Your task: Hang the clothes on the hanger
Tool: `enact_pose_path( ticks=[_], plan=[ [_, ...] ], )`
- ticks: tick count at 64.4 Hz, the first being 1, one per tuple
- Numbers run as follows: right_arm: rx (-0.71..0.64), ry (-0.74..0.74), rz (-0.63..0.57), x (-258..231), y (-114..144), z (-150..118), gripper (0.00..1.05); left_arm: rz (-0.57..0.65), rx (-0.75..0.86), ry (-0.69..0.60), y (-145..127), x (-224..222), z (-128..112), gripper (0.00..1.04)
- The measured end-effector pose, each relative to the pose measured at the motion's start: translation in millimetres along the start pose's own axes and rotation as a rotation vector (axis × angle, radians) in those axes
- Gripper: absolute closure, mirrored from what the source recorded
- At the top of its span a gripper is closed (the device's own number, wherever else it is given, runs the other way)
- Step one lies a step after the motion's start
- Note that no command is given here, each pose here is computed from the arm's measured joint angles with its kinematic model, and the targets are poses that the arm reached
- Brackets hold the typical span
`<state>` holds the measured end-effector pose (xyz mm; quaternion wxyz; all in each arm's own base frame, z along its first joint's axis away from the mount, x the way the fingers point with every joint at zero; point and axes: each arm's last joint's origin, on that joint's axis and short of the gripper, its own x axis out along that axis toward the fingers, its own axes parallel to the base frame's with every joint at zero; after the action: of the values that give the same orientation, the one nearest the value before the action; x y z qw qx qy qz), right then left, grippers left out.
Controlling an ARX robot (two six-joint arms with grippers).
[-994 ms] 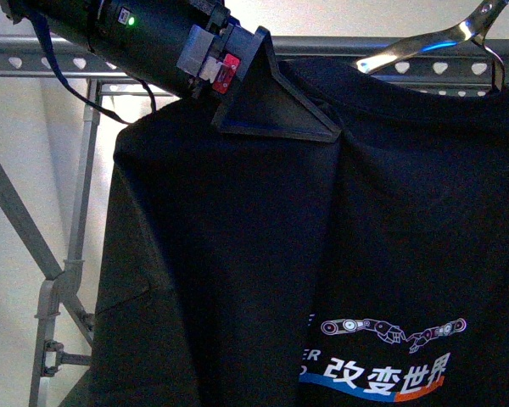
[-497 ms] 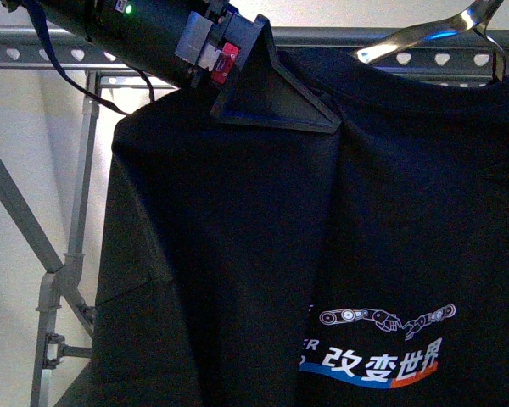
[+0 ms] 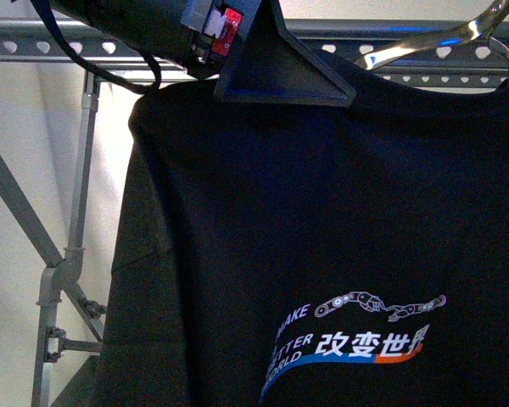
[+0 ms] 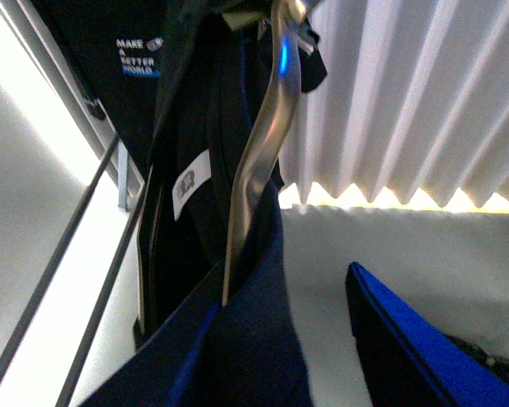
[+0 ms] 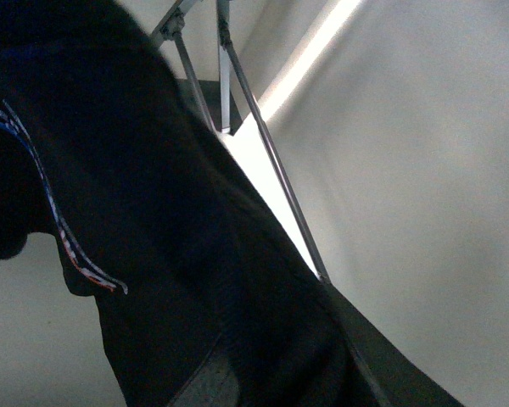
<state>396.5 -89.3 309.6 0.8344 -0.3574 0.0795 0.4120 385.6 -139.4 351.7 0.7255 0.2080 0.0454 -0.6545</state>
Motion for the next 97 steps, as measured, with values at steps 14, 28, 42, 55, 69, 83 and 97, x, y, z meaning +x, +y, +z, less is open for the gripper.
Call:
enact_pose_path(
  ticks=[14, 28, 42, 55, 69, 83, 97],
  plan=[
    [0.034, -0.018, -0.051, -8, 7, -11, 1.0, 0.346, -0.183, -0.211, 34, -2, -17, 0.11],
    [0.135, -0.067, -0.097, -29, 12, -19, 1.01, 0.625, -0.281, -0.717, 68, -58, 28, 0.07],
    [0.249, -0.055, -0.173, -52, 29, -21, 1.01, 0.931, -0.485, -0.757, 85, -80, 33, 0.07],
    [0.42, 0.014, -0.214, -67, 56, -26, 1.01, 1.252, -0.59, -0.614, 84, -89, 32, 0.07],
    [0.608, 0.026, -0.282, -88, 70, -13, 1.01, 1.367, -0.54, -0.555, 55, -108, 53, 0.07],
    [0.726, 0.003, -0.373, -106, 63, 6, 1.02, 1.454, -0.47, -0.24, -15, -116, 39, 0.35],
    [0.811, 0.003, -0.481, -113, 35, 15, 1.02, 1.448, -0.439, -0.162, -94, -111, -32, 0.73]
  ],
)
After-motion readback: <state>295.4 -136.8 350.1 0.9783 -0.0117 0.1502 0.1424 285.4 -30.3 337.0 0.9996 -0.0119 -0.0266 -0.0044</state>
